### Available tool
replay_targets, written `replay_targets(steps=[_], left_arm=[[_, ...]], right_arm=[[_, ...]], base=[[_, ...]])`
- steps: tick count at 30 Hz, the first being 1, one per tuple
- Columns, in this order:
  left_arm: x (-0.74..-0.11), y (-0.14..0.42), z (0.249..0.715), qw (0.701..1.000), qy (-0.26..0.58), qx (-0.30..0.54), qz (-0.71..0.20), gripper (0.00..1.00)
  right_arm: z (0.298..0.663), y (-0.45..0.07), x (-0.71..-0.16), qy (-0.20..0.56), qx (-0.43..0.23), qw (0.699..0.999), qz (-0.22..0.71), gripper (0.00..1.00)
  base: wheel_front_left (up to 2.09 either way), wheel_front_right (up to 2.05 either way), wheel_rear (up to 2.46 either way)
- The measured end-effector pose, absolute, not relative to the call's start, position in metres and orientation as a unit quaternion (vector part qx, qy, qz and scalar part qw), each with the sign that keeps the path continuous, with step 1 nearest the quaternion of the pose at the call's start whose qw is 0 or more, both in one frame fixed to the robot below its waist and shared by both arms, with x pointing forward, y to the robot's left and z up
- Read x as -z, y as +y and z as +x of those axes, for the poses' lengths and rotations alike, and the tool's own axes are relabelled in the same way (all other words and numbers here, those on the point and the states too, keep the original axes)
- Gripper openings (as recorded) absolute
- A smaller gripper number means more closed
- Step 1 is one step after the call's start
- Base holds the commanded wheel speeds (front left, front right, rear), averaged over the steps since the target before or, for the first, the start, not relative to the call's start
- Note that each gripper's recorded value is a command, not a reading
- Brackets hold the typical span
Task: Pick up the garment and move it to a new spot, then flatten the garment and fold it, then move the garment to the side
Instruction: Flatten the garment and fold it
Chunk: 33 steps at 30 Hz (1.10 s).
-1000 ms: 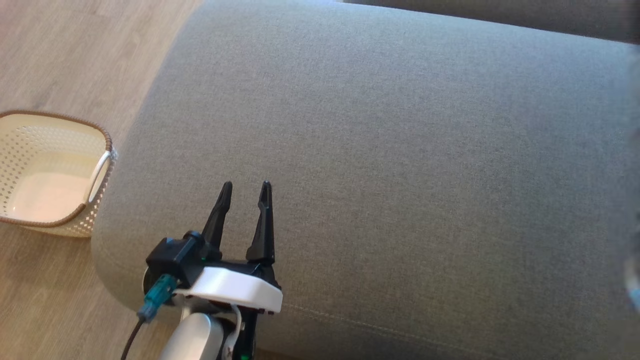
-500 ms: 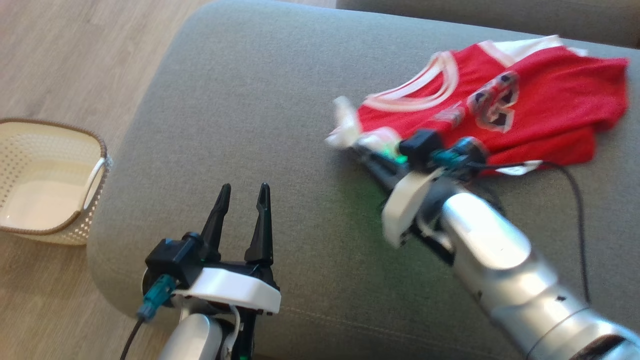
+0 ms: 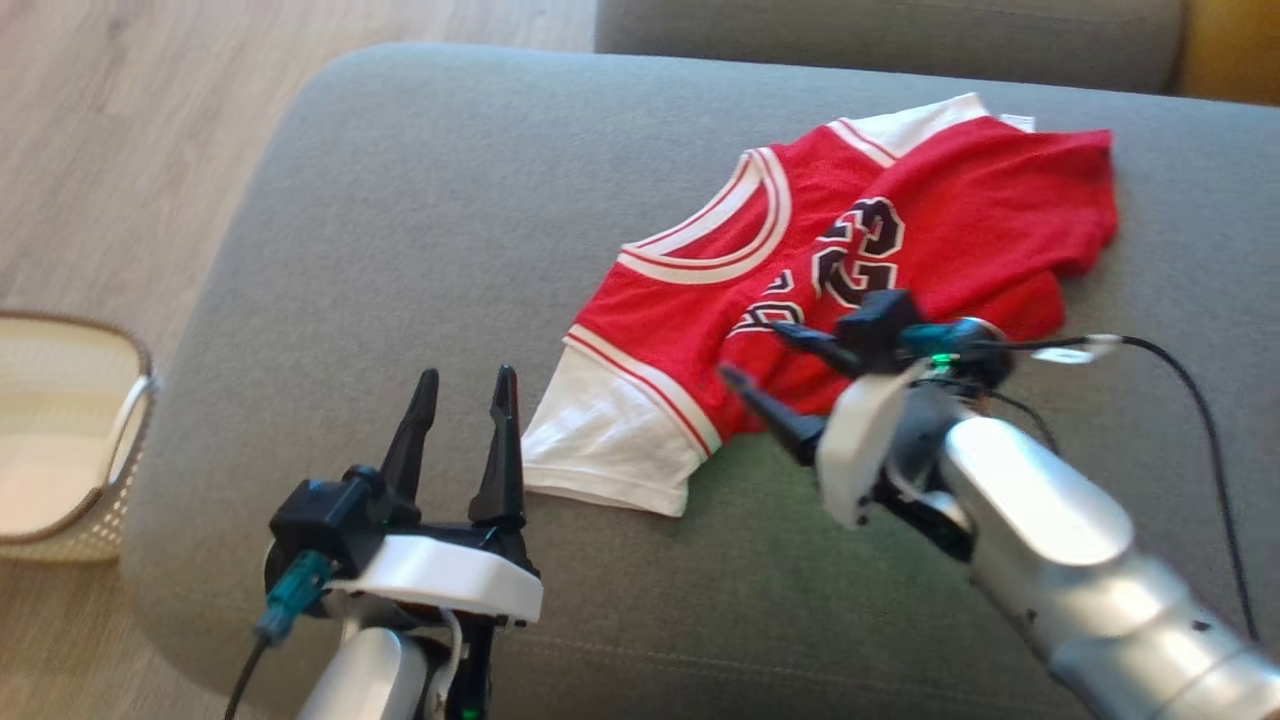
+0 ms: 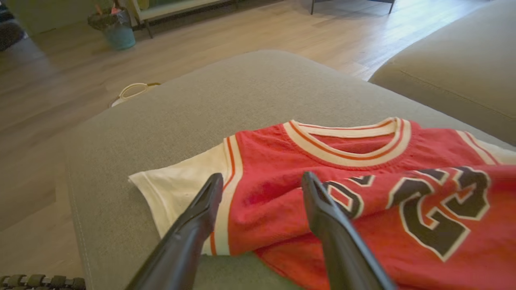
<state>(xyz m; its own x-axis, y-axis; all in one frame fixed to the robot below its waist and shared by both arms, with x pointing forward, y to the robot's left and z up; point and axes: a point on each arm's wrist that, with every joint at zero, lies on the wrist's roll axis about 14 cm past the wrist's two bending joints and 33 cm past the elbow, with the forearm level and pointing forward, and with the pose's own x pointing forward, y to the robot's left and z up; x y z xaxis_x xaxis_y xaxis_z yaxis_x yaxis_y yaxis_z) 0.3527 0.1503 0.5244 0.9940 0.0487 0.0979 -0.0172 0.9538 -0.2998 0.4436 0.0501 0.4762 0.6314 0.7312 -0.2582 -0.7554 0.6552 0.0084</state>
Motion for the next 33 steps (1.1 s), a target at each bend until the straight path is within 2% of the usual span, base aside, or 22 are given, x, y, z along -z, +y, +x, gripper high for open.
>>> replay_targets(steps=[7,12,16,24,27,33], left_arm=[[-0.531,0.139,0.361,0.987,-0.061,0.006,-0.149,1.0],[-0.531,0.129,0.367,0.987,-0.061,0.022,-0.15,1.0],[-0.53,0.12,0.371,0.986,-0.058,0.039,-0.149,1.0],[-0.517,0.11,0.379,0.986,-0.037,0.051,-0.152,1.0],[-0.515,0.108,0.384,0.987,-0.034,0.054,-0.151,1.0],[-0.511,0.118,0.387,0.989,-0.03,0.039,-0.142,1.0]], right_arm=[[0.478,-0.056,-0.493,0.084,-0.246,0.965,0.044,1.0],[0.463,-0.124,-0.474,0.077,-0.131,0.983,0.103,1.0],[0.446,-0.156,-0.461,0.076,-0.061,0.986,0.138,1.0],[0.445,-0.173,-0.45,0.089,-0.017,0.984,0.156,1.0],[0.456,-0.177,-0.446,0.101,-0.001,0.975,0.196,1.0],[0.487,-0.162,-0.437,0.127,-0.007,0.97,0.208,1.0]], base=[[0.0,0.0,0.0],[0.0,0.0,0.0],[0.0,0.0,0.0],[0.0,0.0,0.0],[0.0,0.0,0.0],[0.0,0.0,0.0]])
